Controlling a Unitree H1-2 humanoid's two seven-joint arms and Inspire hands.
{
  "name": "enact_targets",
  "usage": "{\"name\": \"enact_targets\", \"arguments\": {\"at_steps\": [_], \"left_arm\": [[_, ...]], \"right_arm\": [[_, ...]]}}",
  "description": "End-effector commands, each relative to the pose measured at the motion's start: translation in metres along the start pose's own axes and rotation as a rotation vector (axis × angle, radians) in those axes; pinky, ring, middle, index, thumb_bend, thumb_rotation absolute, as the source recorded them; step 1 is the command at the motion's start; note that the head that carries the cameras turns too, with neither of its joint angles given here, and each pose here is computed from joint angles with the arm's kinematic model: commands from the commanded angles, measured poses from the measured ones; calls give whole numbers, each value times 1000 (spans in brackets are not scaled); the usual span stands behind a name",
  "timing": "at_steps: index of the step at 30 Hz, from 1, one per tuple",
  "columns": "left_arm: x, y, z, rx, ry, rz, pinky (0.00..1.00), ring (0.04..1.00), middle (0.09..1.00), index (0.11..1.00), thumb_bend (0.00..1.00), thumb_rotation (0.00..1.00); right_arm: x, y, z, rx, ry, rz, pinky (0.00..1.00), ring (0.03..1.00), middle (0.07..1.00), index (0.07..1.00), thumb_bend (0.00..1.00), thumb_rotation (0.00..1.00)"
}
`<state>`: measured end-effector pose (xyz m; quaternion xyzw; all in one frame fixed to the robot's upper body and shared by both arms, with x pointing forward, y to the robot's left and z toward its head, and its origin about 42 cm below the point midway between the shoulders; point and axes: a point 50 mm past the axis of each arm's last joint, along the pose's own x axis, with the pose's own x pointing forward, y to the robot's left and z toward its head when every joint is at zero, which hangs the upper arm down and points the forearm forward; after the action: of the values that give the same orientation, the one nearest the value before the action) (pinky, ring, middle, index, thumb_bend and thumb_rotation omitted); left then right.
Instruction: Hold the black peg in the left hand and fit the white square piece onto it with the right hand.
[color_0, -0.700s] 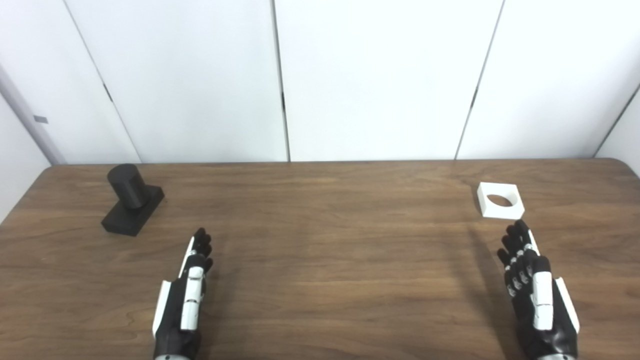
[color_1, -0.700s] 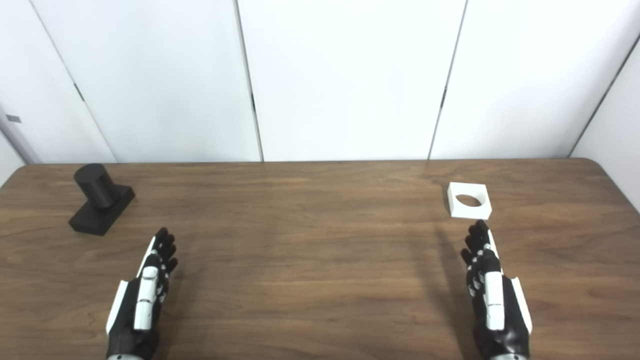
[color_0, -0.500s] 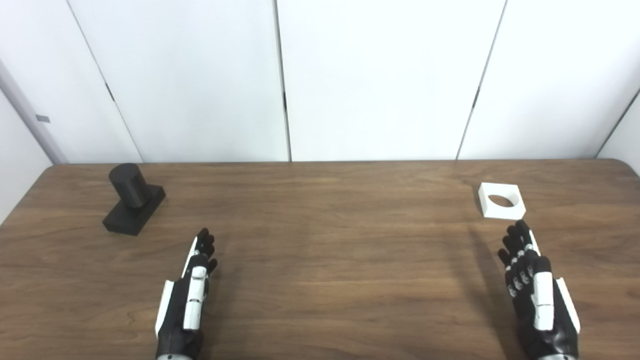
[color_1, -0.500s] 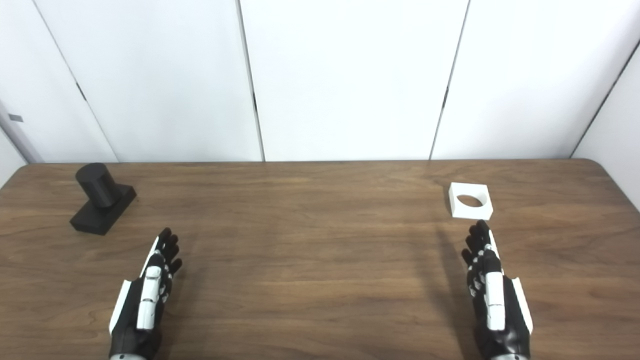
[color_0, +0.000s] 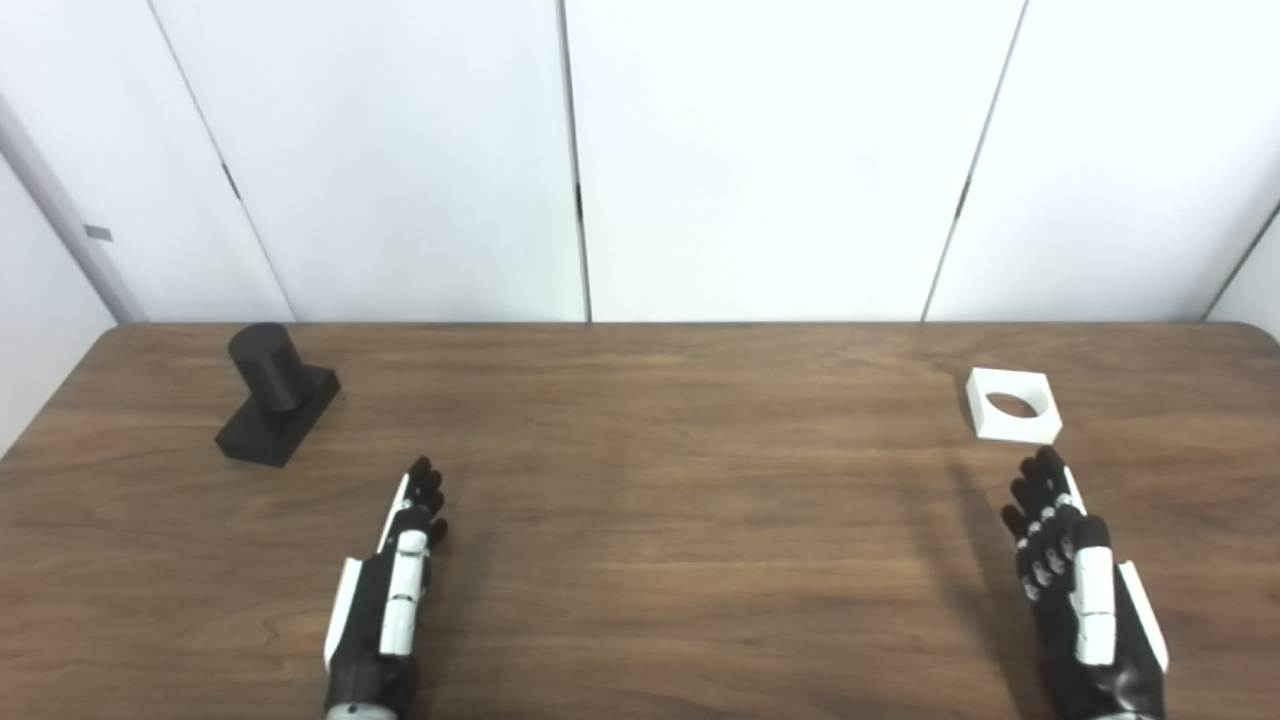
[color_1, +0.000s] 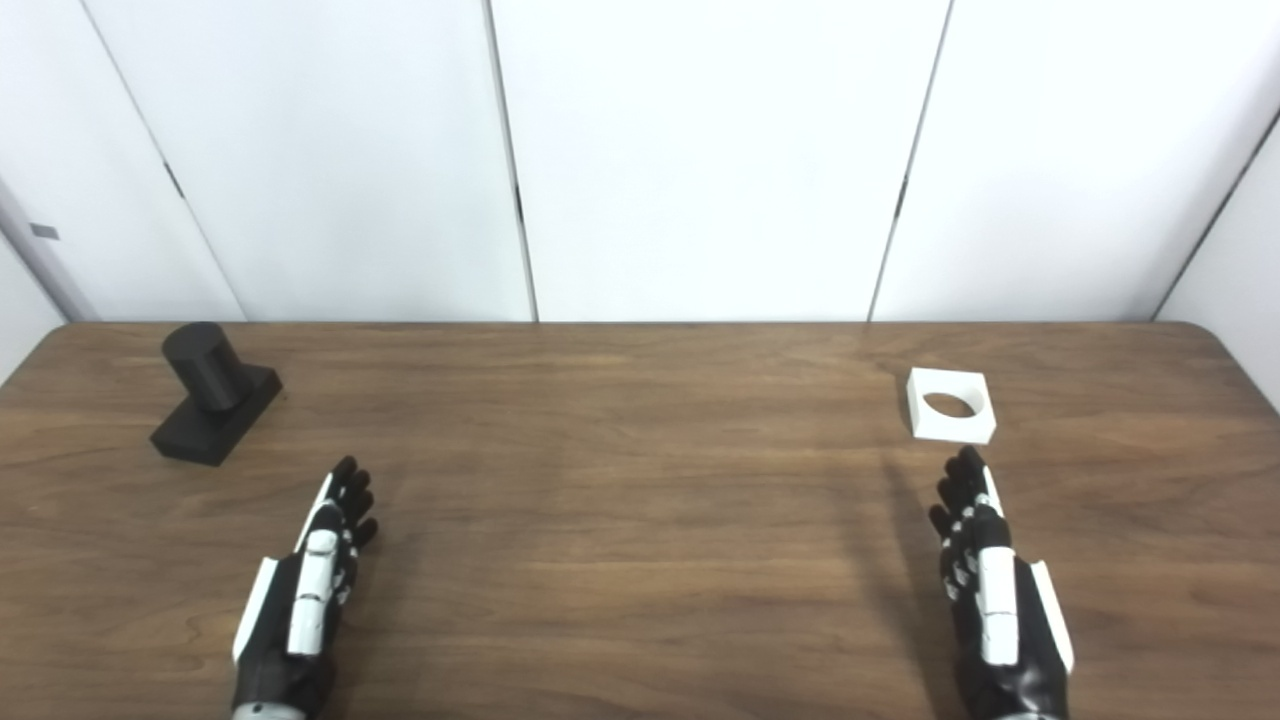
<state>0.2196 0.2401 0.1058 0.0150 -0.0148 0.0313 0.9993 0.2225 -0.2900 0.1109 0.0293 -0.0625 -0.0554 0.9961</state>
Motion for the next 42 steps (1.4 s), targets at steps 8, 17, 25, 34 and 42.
{"name": "enact_targets", "arguments": {"at_steps": [8,17,25,34,42], "left_arm": [[-21,-15,-4,-30,2,16,958,971,971,983,505,949],[-19,-24,-12,-15,-2,1,931,956,965,978,526,944],[-19,-28,-15,-10,-3,-4,943,967,980,991,530,969],[-19,-26,-19,-16,-8,1,948,973,981,993,530,998],[-18,-26,-24,-18,-9,-2,946,970,977,989,533,962]], "right_arm": [[-11,-17,-23,8,61,-6,1000,1000,1000,1000,593,1000],[-10,-26,-26,9,64,8,1000,1000,1000,1000,626,1000],[-9,-27,-26,-15,58,20,1000,1000,1000,1000,707,1000],[-9,-26,-31,0,80,16,1000,1000,1000,1000,694,1000],[-9,-28,-33,7,85,27,1000,1000,1000,1000,719,1000]]}}
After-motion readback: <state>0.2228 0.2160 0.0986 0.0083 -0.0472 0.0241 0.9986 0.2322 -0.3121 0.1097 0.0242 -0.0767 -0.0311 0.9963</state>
